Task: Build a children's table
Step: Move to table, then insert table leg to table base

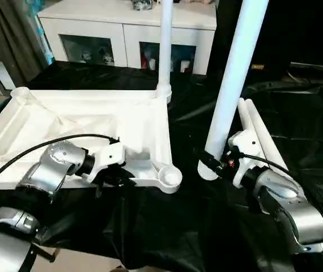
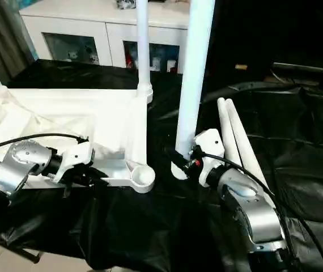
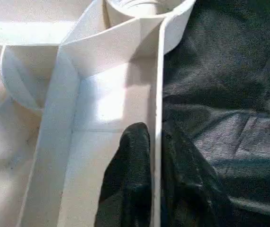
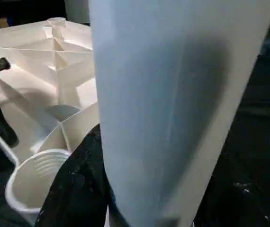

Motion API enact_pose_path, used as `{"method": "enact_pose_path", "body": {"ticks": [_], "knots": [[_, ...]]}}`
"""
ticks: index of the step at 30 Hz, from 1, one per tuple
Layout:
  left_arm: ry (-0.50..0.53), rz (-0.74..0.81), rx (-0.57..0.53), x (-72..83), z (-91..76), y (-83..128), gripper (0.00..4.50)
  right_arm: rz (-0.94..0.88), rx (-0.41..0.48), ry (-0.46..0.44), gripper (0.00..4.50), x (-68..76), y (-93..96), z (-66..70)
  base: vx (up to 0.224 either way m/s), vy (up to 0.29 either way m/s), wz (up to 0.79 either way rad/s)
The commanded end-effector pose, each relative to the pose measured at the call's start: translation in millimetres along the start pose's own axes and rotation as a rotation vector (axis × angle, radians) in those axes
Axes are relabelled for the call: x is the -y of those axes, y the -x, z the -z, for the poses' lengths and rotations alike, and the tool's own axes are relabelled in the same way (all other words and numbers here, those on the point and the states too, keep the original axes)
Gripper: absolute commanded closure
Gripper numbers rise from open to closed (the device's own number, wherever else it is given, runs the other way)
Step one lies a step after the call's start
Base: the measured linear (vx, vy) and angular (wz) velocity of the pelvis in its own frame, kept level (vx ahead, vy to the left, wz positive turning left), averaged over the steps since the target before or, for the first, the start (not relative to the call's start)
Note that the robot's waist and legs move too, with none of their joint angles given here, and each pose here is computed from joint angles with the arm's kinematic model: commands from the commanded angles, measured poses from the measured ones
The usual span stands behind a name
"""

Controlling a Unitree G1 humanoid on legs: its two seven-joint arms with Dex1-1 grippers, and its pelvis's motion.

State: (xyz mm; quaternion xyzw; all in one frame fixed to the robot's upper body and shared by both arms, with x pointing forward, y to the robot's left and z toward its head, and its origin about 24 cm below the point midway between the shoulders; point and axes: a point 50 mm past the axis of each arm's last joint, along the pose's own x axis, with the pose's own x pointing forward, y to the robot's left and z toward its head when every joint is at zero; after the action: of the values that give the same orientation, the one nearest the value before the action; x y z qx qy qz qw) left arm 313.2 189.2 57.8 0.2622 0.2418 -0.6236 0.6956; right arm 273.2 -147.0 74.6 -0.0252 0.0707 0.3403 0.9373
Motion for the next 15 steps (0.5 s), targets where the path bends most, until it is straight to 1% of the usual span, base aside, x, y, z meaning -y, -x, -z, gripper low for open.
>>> {"method": "enact_pose_path", "body": {"ticks": [1, 2, 3, 5, 7, 8, 12, 13, 15], "knots": [[-0.022, -0.032, -0.009, -6.8, -3.4, 6.7, 4.2, -0.005, 0.017, 0.008, 2.62, -0.6, -1.2, -5.9, 0.0, 0.0, 0.0], [-0.022, -0.033, -0.008, -6.9, -3.4, 6.8, 4.37, -0.005, 0.017, 0.008, 2.62, -0.6, -1.2, -5.9, 0.0, 0.0, 0.0], [-0.022, -0.035, -0.001, -7.6, -3.4, 7.2, 4.43, -0.006, 0.017, 0.008, 2.62, -0.6, -1.0, -6.0, 0.0, 0.0, 0.0], [-0.019, -0.038, 0.011, -8.2, -3.6, 7.6, 4.47, -0.008, 0.018, 0.007, 2.62, -0.7, -0.8, -6.1, 0.0, 0.0, 0.0], [-0.009, -0.032, 0.049, -8.2, -4.5, 8.0, 4.47, -0.009, 0.023, 0.0, 2.62, -0.4, -0.7, -6.9, 0.0, 0.0, 0.0], [-0.007, -0.023, 0.075, -7.2, -5.8, 7.2, 4.47, -0.008, 0.033, -0.03, 2.62, 0.4, -1.0, -7.9, 0.0, 0.0, 0.0], [0.001, -0.015, 0.129, -5.5, -8.2, 3.8, 4.47, -0.03, 0.071, -0.101, 2.62, 0.0, -2.5, -13.2, 0.0, 0.0, 0.0], [0.005, -0.016, 0.147, -5.3, -9.6, 1.3, 4.47, -0.049, 0.085, -0.127, 2.62, -1.0, -3.7, -15.9, 0.0, 0.0, 0.0], [0.017, -0.022, 0.182, -4.8, -12.5, -7.1, 4.49, -0.097, 0.094, -0.143, 2.62, -4.8, -8.8, -19.1, 0.0, 0.0, 0.0]]}}
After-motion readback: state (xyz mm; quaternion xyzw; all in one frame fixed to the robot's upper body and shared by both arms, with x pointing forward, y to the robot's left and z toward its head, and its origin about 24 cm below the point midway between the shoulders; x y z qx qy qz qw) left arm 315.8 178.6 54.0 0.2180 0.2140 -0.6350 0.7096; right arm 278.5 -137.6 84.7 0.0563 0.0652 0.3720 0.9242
